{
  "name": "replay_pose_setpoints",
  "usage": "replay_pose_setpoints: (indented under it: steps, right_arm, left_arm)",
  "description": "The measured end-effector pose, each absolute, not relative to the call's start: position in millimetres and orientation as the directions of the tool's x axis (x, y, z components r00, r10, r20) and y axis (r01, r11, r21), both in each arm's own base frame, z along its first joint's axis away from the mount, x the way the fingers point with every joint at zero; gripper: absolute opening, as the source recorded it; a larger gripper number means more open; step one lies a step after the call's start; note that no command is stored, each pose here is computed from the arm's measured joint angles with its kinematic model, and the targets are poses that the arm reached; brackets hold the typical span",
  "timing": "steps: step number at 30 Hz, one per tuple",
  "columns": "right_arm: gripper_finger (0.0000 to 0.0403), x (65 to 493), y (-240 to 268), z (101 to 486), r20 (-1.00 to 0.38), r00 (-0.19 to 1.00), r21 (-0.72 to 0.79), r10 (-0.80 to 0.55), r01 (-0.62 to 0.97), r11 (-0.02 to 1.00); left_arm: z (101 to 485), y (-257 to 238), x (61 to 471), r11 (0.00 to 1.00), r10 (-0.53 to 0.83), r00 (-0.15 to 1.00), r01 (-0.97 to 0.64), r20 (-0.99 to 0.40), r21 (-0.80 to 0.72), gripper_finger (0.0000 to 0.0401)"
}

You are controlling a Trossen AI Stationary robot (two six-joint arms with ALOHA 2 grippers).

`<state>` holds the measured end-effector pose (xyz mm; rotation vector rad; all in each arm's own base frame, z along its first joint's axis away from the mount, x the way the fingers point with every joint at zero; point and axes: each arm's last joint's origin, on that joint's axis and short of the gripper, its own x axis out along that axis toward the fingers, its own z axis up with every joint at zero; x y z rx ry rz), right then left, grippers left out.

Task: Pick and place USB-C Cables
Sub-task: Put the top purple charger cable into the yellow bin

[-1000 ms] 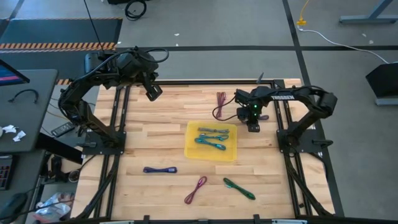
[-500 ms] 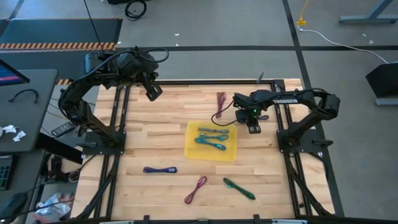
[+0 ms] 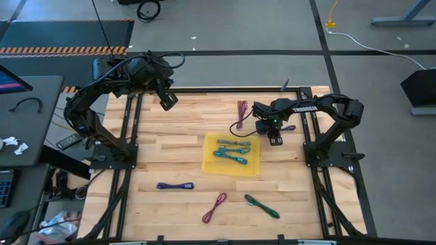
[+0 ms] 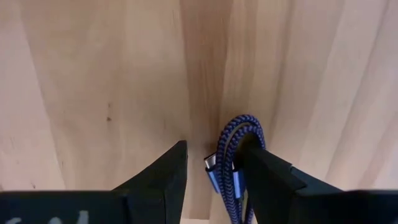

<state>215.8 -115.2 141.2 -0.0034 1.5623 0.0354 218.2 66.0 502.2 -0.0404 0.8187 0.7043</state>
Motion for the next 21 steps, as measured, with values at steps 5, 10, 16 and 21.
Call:
replay_pose_setpoints:
  steps: [5,10,16,21]
  right_arm:
    - [0.0154,217.2,-116.4,141.3,-1.0,0.022,0.003,0.003,-0.025,1.0]
    - [0.0113,217.9,-117.5,141.0,-1.0,0.023,-0.018,-0.018,0.022,1.0]
    - [0.0013,219.4,-117.5,141.6,-0.999,0.044,0.0,-0.004,0.085,0.996]
    - [0.0008,218.8,-117.2,144.5,-0.999,0.034,0.008,0.002,0.174,0.985]
  left_arm:
    - [502.2,66.1,218.2,0.774,0.56,0.471,-0.59,-0.681,0.229,0.0005]
    - [502.2,66.0,218.2,0.775,0.56,0.471,-0.59,-0.681,0.229,0.0005]
    - [502.2,66.0,218.2,0.774,0.56,0.471,-0.59,-0.681,0.228,0.0005]
    - [502.2,66.0,218.2,0.774,0.56,0.471,-0.59,-0.681,0.228,0.0005]
